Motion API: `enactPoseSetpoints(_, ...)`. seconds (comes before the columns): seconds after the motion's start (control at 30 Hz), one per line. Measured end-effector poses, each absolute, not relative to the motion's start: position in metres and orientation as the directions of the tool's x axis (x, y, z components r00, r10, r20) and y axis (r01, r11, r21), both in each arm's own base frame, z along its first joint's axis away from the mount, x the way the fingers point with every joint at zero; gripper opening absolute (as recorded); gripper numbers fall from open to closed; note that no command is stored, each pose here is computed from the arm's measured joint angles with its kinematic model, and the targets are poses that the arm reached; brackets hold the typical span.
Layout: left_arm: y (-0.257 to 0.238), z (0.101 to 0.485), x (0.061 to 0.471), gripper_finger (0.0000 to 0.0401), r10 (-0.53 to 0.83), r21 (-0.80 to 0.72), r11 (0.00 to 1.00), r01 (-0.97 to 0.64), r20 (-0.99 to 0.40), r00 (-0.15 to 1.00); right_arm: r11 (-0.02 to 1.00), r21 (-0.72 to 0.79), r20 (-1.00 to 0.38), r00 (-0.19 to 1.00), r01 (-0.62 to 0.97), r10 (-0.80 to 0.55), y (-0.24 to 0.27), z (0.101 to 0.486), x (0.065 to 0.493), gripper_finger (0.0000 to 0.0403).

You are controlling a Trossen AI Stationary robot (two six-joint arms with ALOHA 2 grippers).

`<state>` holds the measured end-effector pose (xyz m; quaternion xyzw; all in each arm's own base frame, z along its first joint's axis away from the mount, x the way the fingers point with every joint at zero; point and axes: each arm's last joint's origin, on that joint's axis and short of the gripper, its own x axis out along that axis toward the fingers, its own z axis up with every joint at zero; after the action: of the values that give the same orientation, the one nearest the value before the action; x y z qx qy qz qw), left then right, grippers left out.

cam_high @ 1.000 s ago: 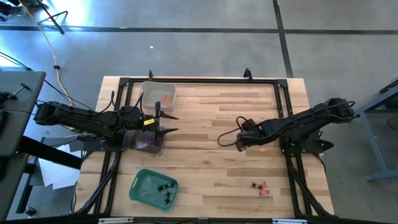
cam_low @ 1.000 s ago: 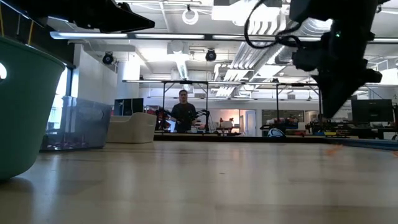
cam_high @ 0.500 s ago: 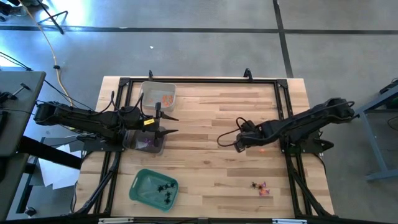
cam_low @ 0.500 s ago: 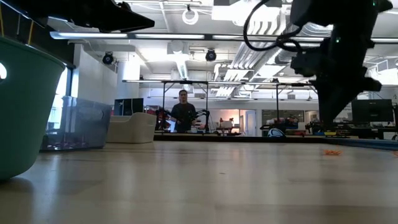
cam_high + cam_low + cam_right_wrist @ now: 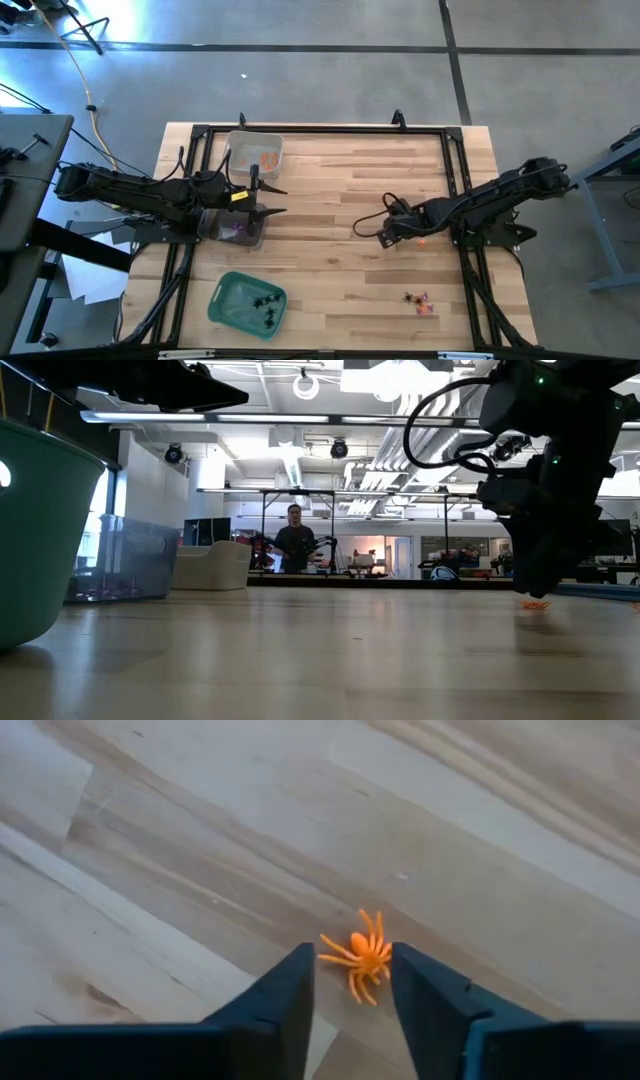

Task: Sort Halloween decoration
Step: Put the middle right orange spider into the gray bin

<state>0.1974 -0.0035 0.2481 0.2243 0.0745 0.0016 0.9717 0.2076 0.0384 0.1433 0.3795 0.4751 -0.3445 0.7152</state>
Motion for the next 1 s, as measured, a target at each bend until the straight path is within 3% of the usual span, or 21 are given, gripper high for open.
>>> enactPoseSetpoints(0.27, -0.003, 0.246, 0.197, 0.0186, 0.037, 0.436, 0.899, 0.038, -0.161, 0.986, 0.473, 0.186, -0.949, 0.282, 0.861, -0.142, 0.038, 0.139, 0.207, 0.0180)
enactPoseSetpoints(0.67, -0.004, 0.246, 0.197, 0.0186, 0.036, 0.434, 0.900, 0.042, -0.170, 0.985, 0.466, 0.071, -0.966, 0.177, 0.882, -0.187, 0.038, 0.119, 0.213, 0.0184)
enactPoseSetpoints(0.83, -0.003, 0.246, 0.197, 0.0186, 0.036, 0.427, 0.903, 0.041, -0.170, 0.985, 0.469, 0.062, -0.973, 0.158, 0.881, -0.169, 0.038, 0.122, 0.214, 0.0150)
enactPoseSetpoints(1.0, -0.004, 0.246, 0.197, 0.0186, 0.036, 0.427, 0.903, 0.041, -0.170, 0.985, 0.469, 0.062, -0.977, 0.149, 0.881, -0.150, 0.039, 0.124, 0.215, 0.0064)
